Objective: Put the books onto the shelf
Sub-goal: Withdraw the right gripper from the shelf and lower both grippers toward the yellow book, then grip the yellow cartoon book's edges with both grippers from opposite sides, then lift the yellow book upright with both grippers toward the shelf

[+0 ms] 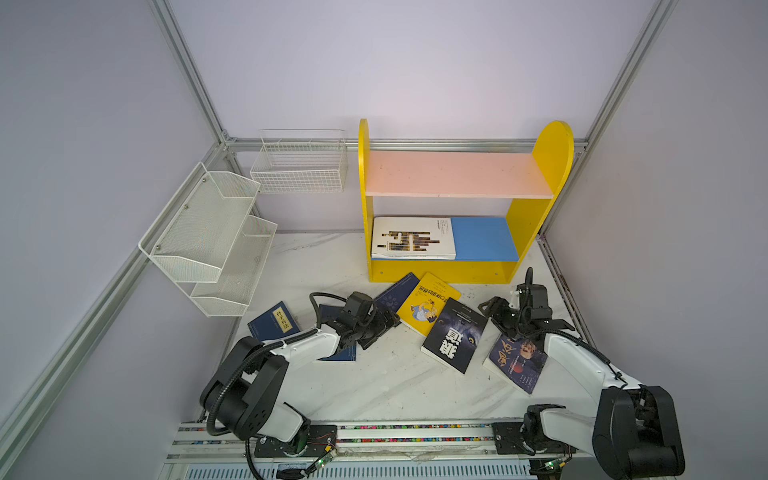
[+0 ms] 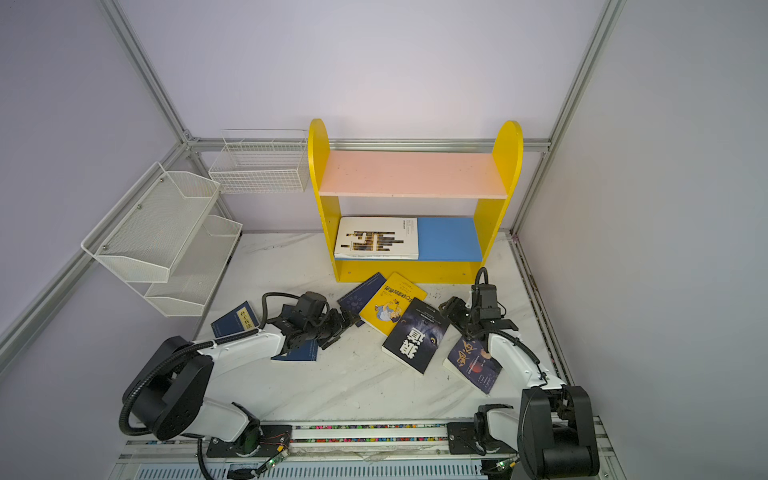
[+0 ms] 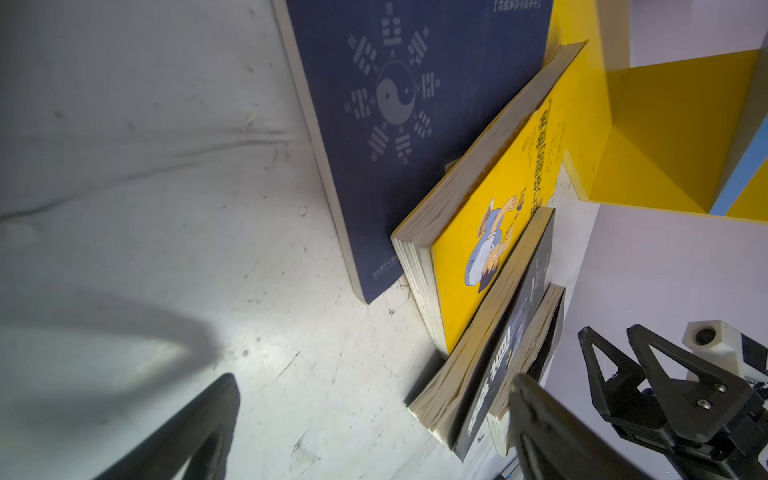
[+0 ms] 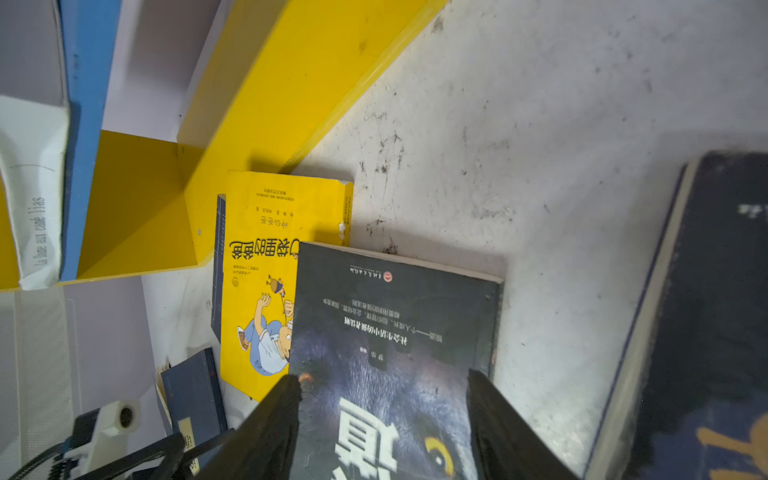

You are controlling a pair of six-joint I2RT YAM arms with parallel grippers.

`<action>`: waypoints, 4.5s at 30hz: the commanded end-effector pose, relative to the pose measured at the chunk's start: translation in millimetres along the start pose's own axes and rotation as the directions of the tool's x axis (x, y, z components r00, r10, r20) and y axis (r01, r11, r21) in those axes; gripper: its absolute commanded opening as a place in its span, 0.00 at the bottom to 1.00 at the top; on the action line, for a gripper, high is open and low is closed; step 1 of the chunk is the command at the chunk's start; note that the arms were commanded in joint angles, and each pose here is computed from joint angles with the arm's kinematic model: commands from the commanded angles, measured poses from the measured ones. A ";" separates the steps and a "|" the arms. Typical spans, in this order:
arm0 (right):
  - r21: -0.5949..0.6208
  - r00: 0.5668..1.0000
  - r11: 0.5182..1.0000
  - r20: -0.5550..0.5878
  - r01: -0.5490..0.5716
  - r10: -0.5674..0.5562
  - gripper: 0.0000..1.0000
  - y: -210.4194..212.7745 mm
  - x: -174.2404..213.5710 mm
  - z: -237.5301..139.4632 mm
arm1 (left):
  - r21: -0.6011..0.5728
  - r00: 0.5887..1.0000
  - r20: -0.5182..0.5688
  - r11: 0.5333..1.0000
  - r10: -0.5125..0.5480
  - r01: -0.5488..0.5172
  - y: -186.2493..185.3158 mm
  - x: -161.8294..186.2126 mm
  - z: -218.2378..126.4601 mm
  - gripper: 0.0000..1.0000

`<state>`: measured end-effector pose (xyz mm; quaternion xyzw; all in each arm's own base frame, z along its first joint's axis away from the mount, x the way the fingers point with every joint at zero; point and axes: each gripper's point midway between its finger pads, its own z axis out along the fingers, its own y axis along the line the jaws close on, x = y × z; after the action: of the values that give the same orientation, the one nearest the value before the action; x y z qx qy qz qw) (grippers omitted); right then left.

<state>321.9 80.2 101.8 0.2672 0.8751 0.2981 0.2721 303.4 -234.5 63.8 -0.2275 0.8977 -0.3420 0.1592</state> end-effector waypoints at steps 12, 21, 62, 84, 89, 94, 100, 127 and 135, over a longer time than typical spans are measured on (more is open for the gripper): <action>-0.220 0.942 0.921 0.173 0.323 -0.289 0.61 68.3 -60.8 53.7 | 0.226 0.996 -0.008 0.970 -0.093 0.093 -84.1 1.7 44.5 0.99; -0.225 0.946 0.920 0.135 0.320 -0.295 0.61 69.8 -46.3 111.9 | 0.202 0.987 0.021 0.968 -0.157 0.149 -81.2 4.6 55.0 0.99; -0.345 0.952 0.919 -0.160 0.193 -0.260 0.50 97.9 43.1 120.4 | 0.318 0.976 0.180 0.946 -0.126 0.064 -105.6 -16.6 -1.0 0.29; -0.694 0.869 0.655 -0.084 0.300 -0.487 0.89 213.8 46.2 -34.5 | 0.491 0.932 0.139 0.794 0.335 -0.359 -176.2 -18.0 -191.2 0.00; -0.726 0.858 0.632 -0.114 0.273 -0.501 0.90 210.5 60.9 -57.4 | 0.578 0.897 0.157 0.698 0.414 -0.423 -208.8 -17.2 -219.9 0.00; -0.713 0.886 0.656 -0.108 0.247 -0.451 0.89 198.8 64.1 -60.7 | 0.682 0.882 0.182 0.591 0.434 -0.431 -241.6 -15.5 -247.6 0.00; -0.775 0.890 0.595 -0.100 0.210 -0.444 0.82 203.9 72.0 -80.5 | 0.769 0.865 0.162 0.488 0.475 -0.412 -259.7 -9.7 -260.5 0.00; -0.833 0.970 0.550 -0.091 0.051 -0.228 0.16 204.1 60.4 -98.4 | 0.788 0.839 0.095 0.475 0.536 -0.392 -239.6 -56.1 -231.7 0.12; -0.810 0.991 0.585 -0.037 0.046 -0.129 0.10 212.0 33.8 -85.5 | 0.676 0.893 0.175 0.609 0.414 -0.415 -230.3 -105.1 -223.3 0.55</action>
<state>288.1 222.4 272.4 0.0287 0.6858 0.6649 0.2944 355.7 -228.0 325.6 0.0306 0.7528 -0.6257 0.2022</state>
